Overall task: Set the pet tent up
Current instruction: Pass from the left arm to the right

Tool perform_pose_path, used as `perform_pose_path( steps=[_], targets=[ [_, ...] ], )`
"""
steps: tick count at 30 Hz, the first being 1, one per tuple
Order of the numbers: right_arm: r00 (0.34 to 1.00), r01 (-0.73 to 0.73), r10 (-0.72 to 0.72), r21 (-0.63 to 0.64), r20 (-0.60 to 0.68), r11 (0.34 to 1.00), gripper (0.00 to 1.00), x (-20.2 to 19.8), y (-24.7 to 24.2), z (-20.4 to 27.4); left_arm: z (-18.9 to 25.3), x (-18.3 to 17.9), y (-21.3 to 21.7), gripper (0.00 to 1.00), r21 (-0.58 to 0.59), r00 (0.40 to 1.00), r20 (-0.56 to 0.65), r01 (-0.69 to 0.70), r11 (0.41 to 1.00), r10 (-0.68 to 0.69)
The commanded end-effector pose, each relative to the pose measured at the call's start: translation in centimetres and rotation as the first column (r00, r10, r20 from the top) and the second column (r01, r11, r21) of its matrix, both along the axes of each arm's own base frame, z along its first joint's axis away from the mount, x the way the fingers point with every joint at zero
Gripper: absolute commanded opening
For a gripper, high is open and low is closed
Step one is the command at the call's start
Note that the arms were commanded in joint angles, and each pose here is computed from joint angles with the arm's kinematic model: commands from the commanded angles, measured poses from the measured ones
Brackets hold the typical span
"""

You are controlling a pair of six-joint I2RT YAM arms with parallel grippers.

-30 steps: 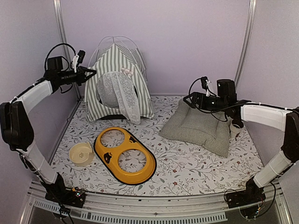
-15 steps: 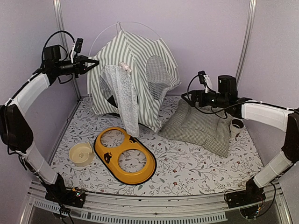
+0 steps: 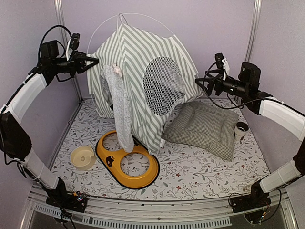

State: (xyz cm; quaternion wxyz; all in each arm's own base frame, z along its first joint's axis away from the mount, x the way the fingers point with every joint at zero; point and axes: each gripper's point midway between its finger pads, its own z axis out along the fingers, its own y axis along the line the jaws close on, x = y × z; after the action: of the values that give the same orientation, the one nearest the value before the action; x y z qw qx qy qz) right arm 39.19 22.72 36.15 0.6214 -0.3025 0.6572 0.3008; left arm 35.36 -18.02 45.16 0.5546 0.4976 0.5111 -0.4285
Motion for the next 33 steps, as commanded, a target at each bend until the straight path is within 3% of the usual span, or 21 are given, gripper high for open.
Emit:
perform_pose_path(
  steps=[1, 6, 17, 25, 28, 31, 33],
  targets=[
    [0.985, -0.150, 0.151, -0.020, 0.086, 0.988, 0.99, -2.5, 1.2, 3.5, 1.5, -1.8, -0.8, 0.00, -0.005, 0.997, 0.044, 0.057, 0.998, -0.057],
    [0.966, -0.251, 0.252, -0.035, 0.055, 0.967, 0.98, -3.8, 2.4, 3.6, 1.2, -1.8, -1.2, 0.00, -0.005, 0.997, 0.034, 0.073, 0.997, -0.073],
    [0.957, -0.284, 0.288, -0.075, 0.044, 0.956, 0.68, -1.9, 3.6, 4.4, 0.4, -1.2, -1.4, 0.00, -0.003, 0.997, 0.017, 0.077, 0.997, -0.077],
    [0.947, -0.318, 0.320, -0.081, 0.007, 0.945, 0.24, -2.6, 4.0, 3.7, -0.4, 1.0, -1.7, 0.00, 0.009, 1.000, 0.004, -0.001, 1.000, 0.001],
    [0.941, -0.340, 0.339, -0.073, -0.021, 0.938, 0.03, -3.2, 4.8, 3.0, -0.8, 2.1, -2.2, 0.03, 0.022, 0.999, 0.005, -0.051, 0.998, 0.050],
    [0.942, -0.336, 0.333, -0.072, -0.050, 0.939, 0.00, -3.6, 5.7, 2.1, -1.2, 3.7, -2.6, 0.16, 0.036, 0.993, 0.004, -0.121, 0.992, 0.121],
    [0.955, -0.295, 0.291, -0.068, -0.060, 0.953, 0.00, -3.3, 5.7, 1.6, -1.2, 5.1, -2.6, 0.38, 0.036, 0.978, 0.014, -0.210, 0.977, 0.209]
  ],
)
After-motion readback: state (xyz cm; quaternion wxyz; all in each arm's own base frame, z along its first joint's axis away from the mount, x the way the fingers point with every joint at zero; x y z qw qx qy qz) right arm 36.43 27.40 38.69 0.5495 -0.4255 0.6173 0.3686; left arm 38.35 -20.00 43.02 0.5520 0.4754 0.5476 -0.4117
